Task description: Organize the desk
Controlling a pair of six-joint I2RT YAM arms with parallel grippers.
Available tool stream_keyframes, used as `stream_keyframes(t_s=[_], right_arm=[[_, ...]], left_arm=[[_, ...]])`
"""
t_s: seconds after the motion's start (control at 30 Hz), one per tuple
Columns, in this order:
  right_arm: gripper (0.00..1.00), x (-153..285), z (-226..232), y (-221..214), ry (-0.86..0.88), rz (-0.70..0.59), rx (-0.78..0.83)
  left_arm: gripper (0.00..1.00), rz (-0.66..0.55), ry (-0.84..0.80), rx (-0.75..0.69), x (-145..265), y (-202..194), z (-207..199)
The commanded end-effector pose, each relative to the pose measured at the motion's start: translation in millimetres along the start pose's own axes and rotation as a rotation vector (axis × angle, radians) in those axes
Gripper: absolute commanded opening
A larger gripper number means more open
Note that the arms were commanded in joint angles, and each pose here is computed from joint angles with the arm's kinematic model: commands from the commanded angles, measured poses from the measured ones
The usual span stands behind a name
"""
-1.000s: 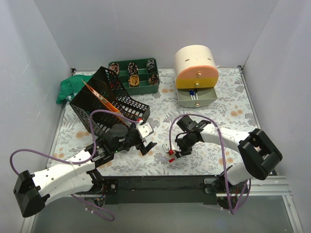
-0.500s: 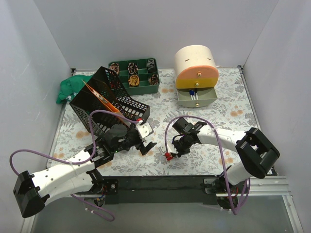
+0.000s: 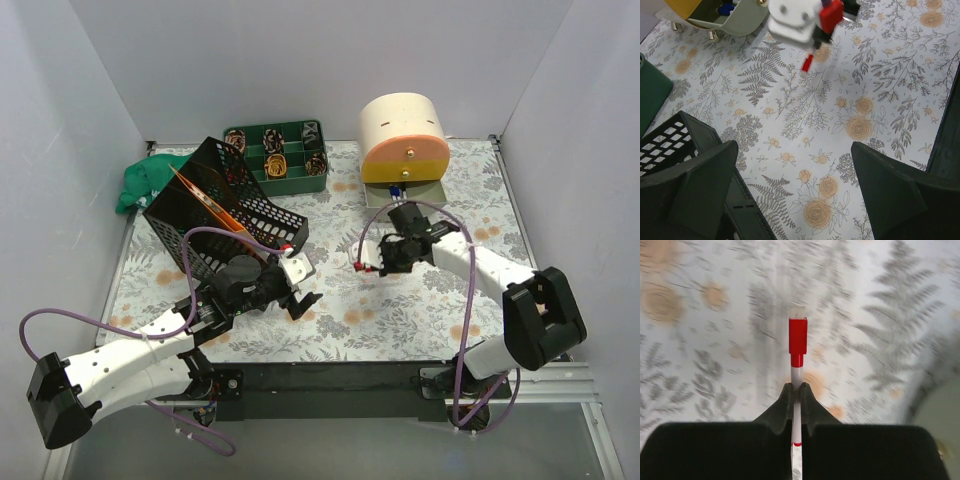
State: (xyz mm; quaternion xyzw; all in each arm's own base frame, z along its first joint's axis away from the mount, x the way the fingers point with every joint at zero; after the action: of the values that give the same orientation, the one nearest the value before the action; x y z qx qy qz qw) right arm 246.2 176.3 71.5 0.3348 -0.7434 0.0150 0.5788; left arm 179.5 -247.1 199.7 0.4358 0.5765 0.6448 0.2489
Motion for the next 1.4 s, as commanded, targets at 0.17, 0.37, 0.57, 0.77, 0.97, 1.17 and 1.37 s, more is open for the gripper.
stream_keyframes(t_s=[0.17, 0.37, 0.57, 0.77, 0.97, 1.17, 1.37], right_arm=[[0.01, 105, -121, -58, -0.441, 0.251, -0.006], [0.01, 123, -160, -84, -0.521, 0.359, -0.005], [0.21, 115, -177, -99, -0.533, 0.384, -0.007], [0.43, 119, -187, -101, -0.592, 0.376, -0.067], [0.42, 117, -176, -68, -0.593, 0.138, -0.099], [0.26, 89, -134, -52, -0.448, -0.052, -0.122], [0.01, 73, -105, -68, -0.364, -0.031, -0.078]], left_arm=[[0.98, -0.018, 0.007, -0.016, 5, 6, 1], [0.98, -0.017, 0.013, -0.017, 5, 5, 2], [0.98, -0.018, 0.013, -0.02, 6, 5, 2], [0.98, -0.021, 0.013, -0.019, 6, 6, 2], [0.98, -0.02, 0.012, -0.019, 6, 6, 2], [0.98, -0.018, 0.006, -0.019, 6, 5, 1], [0.98, -0.012, 0.009, -0.018, 5, 4, 1]])
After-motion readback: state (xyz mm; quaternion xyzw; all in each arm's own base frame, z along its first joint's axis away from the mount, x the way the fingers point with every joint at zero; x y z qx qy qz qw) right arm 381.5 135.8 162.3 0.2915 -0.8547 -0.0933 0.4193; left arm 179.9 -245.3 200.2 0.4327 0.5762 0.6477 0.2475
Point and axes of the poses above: each gripper's point midway between its finger pads, its own x axis back along the fingers, its own z axis along the line the jaws close on, y = z × x, the point moved 2 cm from there along x, back along the fingers, and after that the axes turned 14 degrees about x, right-handed, at the moved point
